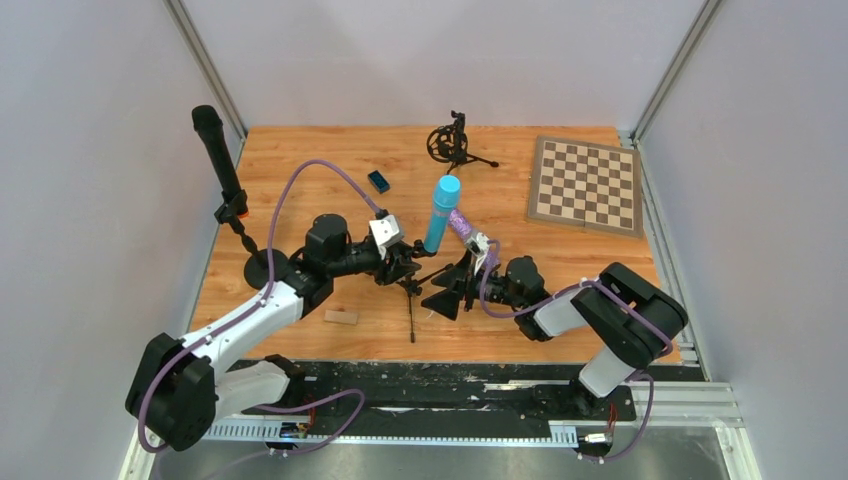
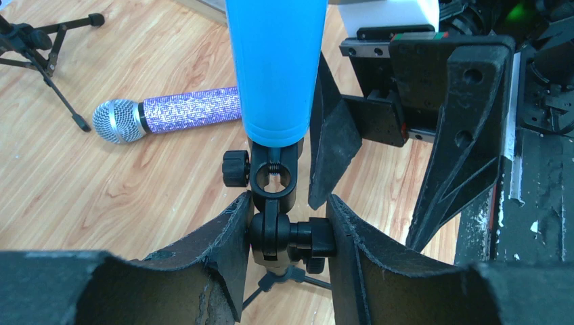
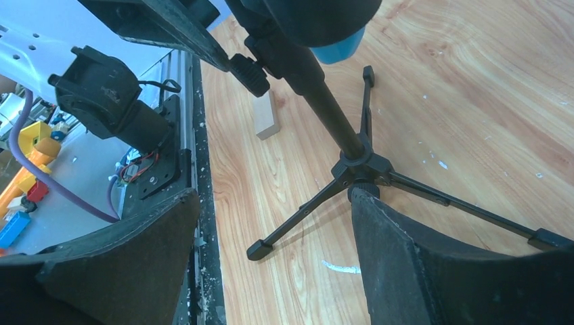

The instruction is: Attach the microphones to the stand

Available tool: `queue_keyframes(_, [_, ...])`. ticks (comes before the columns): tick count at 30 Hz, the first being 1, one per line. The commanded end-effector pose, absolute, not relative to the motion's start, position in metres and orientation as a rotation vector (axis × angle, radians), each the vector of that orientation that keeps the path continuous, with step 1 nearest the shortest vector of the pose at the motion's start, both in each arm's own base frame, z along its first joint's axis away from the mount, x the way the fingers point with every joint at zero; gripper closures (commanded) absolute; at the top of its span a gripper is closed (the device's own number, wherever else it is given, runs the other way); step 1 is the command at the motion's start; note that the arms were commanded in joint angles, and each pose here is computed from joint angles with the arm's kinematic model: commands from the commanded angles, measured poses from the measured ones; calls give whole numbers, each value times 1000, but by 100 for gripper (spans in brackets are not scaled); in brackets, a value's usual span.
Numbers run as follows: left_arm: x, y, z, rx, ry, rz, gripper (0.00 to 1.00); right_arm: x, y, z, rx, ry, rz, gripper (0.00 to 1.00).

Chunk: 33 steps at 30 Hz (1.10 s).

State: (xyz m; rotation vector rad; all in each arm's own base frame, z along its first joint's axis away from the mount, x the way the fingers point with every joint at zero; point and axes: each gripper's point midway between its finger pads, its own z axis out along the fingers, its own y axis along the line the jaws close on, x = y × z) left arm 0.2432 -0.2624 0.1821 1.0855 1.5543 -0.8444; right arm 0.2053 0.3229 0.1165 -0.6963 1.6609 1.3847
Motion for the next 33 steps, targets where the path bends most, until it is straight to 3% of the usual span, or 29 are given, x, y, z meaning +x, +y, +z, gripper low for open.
queue_keyframes(1, [243,-268,219,1102,1384,-830,53,218,334,136,-662,1544,1343,20])
queue_keyframes(9, [239,-270,217,1113,1388,-862,66,227,342,137,-615,1410,1216,21])
queue_keyframes(33, [232,-261,293,1049,1269,-816,83,249,363,107,-534,1416,1033,23])
